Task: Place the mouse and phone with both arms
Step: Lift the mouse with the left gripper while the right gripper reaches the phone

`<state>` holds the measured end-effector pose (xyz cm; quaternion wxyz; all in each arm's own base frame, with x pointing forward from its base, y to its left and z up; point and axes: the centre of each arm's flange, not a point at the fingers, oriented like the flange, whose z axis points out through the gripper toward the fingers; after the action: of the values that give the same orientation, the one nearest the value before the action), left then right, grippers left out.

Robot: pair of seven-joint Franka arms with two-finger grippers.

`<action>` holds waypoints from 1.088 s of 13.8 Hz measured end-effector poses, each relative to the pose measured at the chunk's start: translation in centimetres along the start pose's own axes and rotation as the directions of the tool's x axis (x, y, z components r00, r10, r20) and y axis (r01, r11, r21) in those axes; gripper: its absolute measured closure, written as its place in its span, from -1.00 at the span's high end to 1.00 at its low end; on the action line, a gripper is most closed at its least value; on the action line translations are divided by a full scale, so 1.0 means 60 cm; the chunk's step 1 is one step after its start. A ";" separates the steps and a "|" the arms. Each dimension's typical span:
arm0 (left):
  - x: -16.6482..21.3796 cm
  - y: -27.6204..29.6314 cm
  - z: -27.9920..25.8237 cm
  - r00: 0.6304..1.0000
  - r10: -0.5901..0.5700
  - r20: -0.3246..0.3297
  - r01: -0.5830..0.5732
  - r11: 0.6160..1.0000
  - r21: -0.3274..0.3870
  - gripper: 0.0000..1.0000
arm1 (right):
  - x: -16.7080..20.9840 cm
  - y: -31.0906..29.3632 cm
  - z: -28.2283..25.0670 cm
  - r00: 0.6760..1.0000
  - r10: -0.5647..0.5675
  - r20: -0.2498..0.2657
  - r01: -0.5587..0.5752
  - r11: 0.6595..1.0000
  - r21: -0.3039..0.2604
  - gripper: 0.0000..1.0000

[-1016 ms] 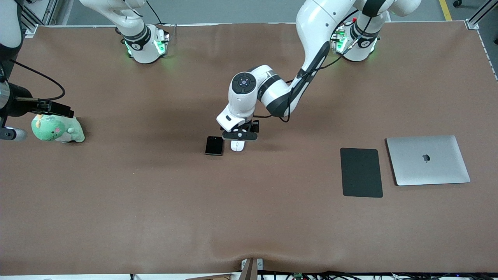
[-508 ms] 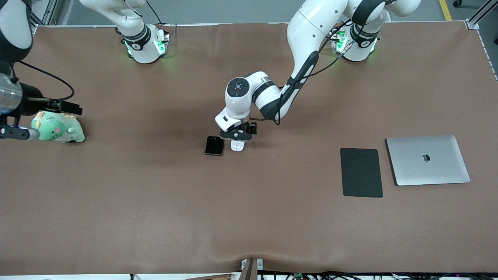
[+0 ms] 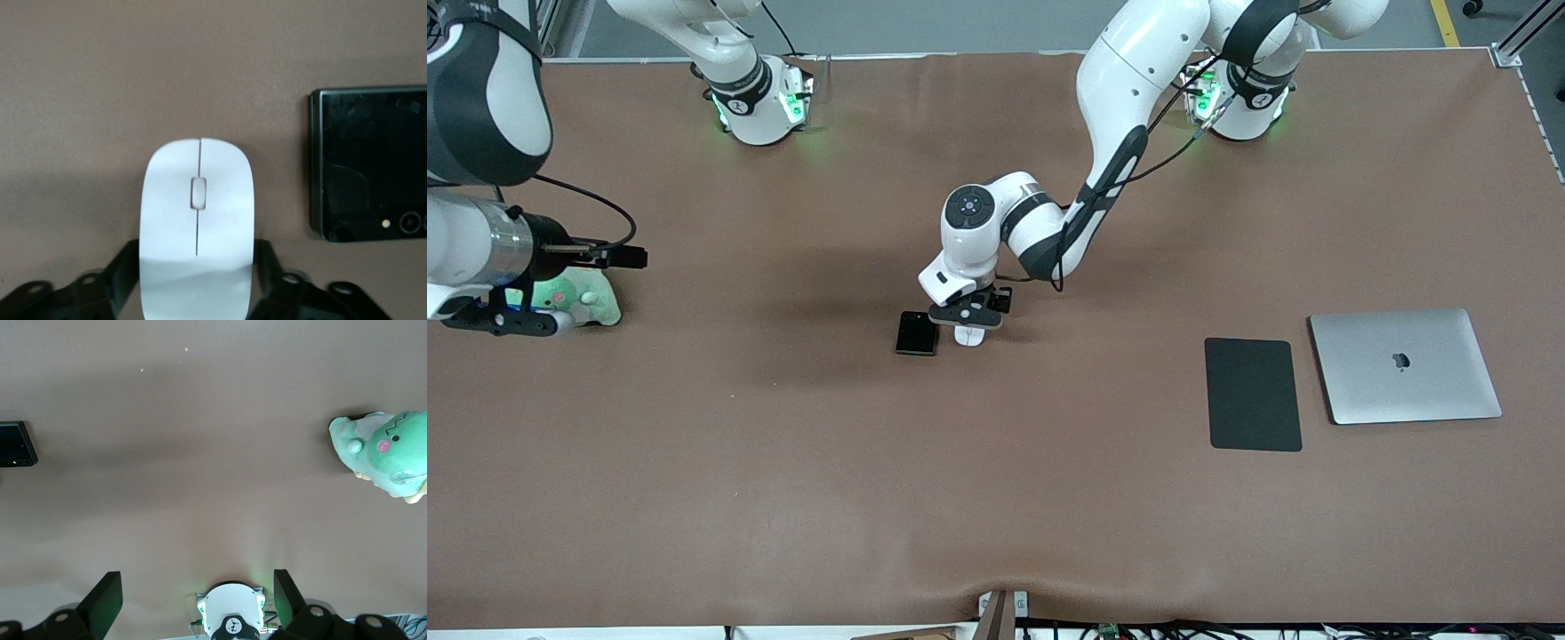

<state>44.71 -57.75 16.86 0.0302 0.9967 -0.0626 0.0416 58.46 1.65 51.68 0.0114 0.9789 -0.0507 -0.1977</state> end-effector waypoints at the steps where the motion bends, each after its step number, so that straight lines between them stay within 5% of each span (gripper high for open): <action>1: 0.004 -0.001 -0.002 1.000 -0.002 -0.005 0.002 1.000 0.000 0.22 | 0.002 -0.002 0.007 1.000 -0.002 0.009 0.002 1.000 0.000 1.00; 6: 0.023 0.004 -0.033 0.999 -0.009 -0.032 0.008 1.000 -0.018 0.22 | 0.005 -0.044 0.030 0.999 -0.045 0.019 0.045 0.999 -0.011 1.00; 11: 0.079 -0.023 -0.164 0.996 -0.075 -0.057 0.074 0.997 -0.014 0.22 | 0.011 -0.150 0.095 0.990 -0.138 0.026 0.138 0.990 0.014 1.00; 15: 0.140 -0.096 -0.293 0.985 -0.155 -0.072 0.155 0.988 -0.003 0.22 | 0.016 -0.226 0.153 0.980 -0.198 -0.031 0.198 0.980 0.006 1.00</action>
<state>52.35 -51.89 34.76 0.0342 0.9965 0.0164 0.0749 57.08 15.04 42.29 -0.0119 0.9819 0.0464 -0.1830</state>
